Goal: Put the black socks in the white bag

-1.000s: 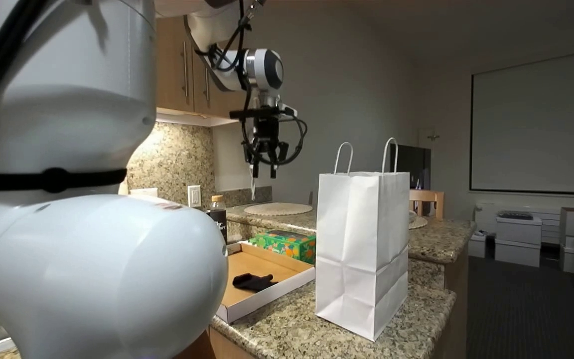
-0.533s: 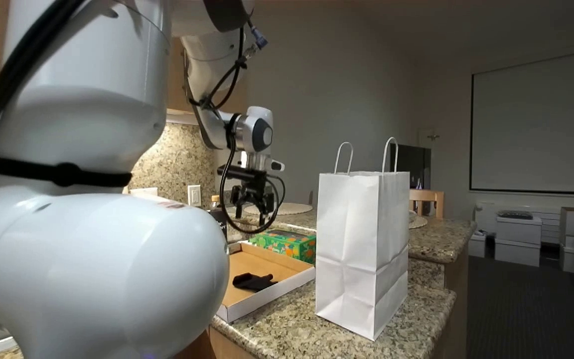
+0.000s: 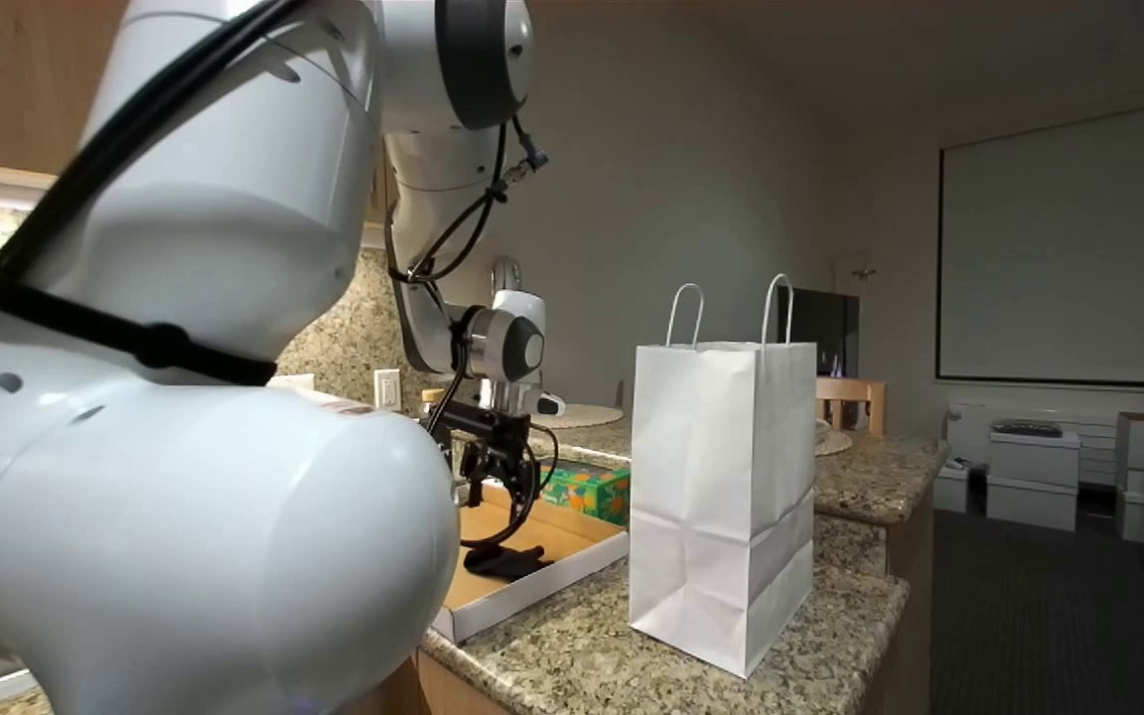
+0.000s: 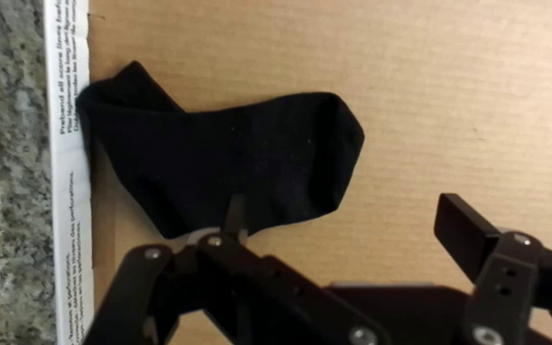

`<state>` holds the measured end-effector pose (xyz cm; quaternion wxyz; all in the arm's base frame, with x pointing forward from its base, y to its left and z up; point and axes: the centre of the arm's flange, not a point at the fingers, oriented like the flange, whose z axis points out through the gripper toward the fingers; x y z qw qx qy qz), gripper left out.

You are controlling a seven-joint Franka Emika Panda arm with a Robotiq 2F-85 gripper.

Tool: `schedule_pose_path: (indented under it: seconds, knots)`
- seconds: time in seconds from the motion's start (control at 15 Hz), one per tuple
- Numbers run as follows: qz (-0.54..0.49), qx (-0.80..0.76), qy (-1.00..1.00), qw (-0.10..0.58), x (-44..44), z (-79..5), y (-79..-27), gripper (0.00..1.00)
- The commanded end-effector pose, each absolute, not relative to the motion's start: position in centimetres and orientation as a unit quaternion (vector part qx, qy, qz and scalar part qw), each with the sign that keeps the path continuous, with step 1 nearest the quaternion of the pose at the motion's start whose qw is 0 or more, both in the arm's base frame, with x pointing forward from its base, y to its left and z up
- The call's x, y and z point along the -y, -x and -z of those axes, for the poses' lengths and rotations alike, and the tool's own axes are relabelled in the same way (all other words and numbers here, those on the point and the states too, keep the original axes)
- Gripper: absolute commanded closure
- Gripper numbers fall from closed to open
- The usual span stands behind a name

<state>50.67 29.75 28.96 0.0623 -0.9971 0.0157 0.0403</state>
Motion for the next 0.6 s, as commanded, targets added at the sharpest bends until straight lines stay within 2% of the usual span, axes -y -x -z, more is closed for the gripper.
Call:
schedule_pose_path:
  seconds: [0.0,0.53]
  knots:
    - [-0.023,-0.057,0.997,0.047,-28.5,-28.8,-50.2,0.0]
    - [-0.07,-0.105,0.992,0.023,-25.6,-25.2,-49.0,0.0]
